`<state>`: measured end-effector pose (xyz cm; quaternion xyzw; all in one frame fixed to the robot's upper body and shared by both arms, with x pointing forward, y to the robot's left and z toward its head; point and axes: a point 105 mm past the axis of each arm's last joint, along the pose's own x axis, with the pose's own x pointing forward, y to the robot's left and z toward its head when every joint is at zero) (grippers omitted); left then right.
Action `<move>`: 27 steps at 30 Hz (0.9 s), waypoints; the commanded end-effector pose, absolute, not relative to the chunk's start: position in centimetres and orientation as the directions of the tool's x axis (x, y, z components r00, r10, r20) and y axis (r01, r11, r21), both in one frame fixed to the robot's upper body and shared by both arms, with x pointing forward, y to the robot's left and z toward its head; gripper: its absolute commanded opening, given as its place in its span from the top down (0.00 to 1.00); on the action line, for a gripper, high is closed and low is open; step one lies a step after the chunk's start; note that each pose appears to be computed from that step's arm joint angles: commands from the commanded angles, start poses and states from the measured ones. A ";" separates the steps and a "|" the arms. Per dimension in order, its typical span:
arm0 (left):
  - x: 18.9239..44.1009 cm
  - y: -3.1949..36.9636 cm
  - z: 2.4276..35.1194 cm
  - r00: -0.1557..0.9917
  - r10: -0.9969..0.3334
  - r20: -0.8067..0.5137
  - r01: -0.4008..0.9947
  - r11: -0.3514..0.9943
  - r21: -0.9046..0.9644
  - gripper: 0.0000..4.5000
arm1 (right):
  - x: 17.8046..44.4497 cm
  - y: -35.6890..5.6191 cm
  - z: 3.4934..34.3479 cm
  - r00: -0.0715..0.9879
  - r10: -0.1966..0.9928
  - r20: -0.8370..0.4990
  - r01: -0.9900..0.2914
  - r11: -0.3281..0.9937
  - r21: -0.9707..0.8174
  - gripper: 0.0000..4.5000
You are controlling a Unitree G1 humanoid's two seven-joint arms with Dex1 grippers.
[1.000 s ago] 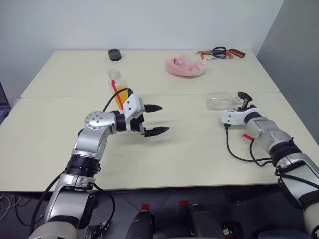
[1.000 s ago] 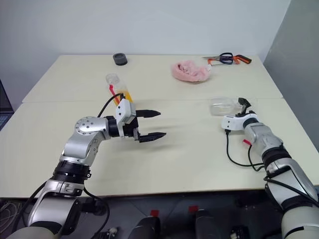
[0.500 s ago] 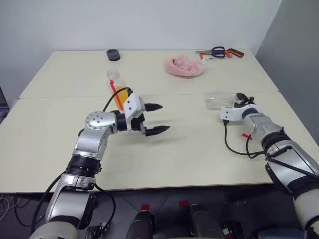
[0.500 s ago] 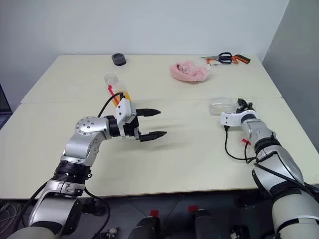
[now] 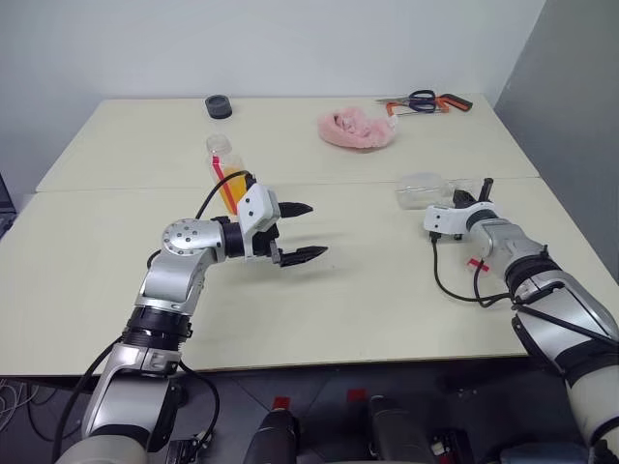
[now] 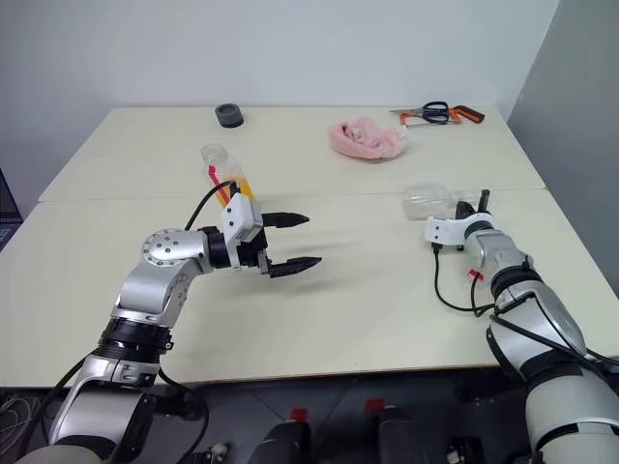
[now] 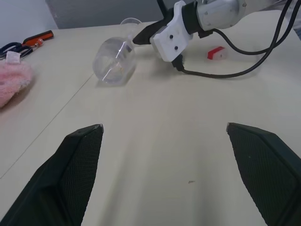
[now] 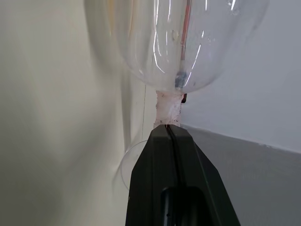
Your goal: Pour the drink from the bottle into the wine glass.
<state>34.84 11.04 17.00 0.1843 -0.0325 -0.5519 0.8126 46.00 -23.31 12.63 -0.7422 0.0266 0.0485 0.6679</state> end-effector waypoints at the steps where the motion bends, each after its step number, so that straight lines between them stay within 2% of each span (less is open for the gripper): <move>1: 34.6 11.2 17.9 0.401 -0.907 -0.131 0.869 0.331 0.368 0.00 | 45.6 -23.8 12.6 0.994 0.045 -0.100 -0.096 -0.086 -0.992 0.99; 3: 34.6 11.2 17.9 0.402 -0.906 -0.131 0.869 0.332 0.367 0.00 | 45.6 -23.9 12.6 0.993 0.052 -0.105 -0.103 -0.038 -0.994 0.99; 7: 34.6 11.4 17.8 0.410 -0.904 -0.124 0.866 0.344 0.363 0.00 | 45.2 -22.6 13.4 0.981 0.173 -0.083 -0.089 0.027 -0.996 0.99; 8: 34.6 11.5 17.8 0.413 -0.902 -0.122 0.865 0.348 0.362 0.00 | 45.2 -22.6 13.6 0.981 0.178 -0.072 -0.080 0.039 -0.996 0.96; 11: 34.8 11.6 17.6 0.422 -0.899 -0.119 0.862 0.357 0.359 0.00 | 45.2 -22.9 14.0 0.983 0.174 -0.059 -0.070 0.056 -0.996 0.80; 17: 34.9 11.7 17.4 0.430 -0.895 -0.117 0.859 0.366 0.358 0.00 | 45.2 -23.1 13.9 0.984 0.160 -0.075 -0.072 -0.024 -0.997 0.34; 27: 35.2 12.1 17.1 0.447 -0.887 -0.114 0.849 0.380 0.366 0.00 | 44.9 -23.7 13.6 0.984 0.157 -0.089 -0.081 -0.058 -0.995 0.34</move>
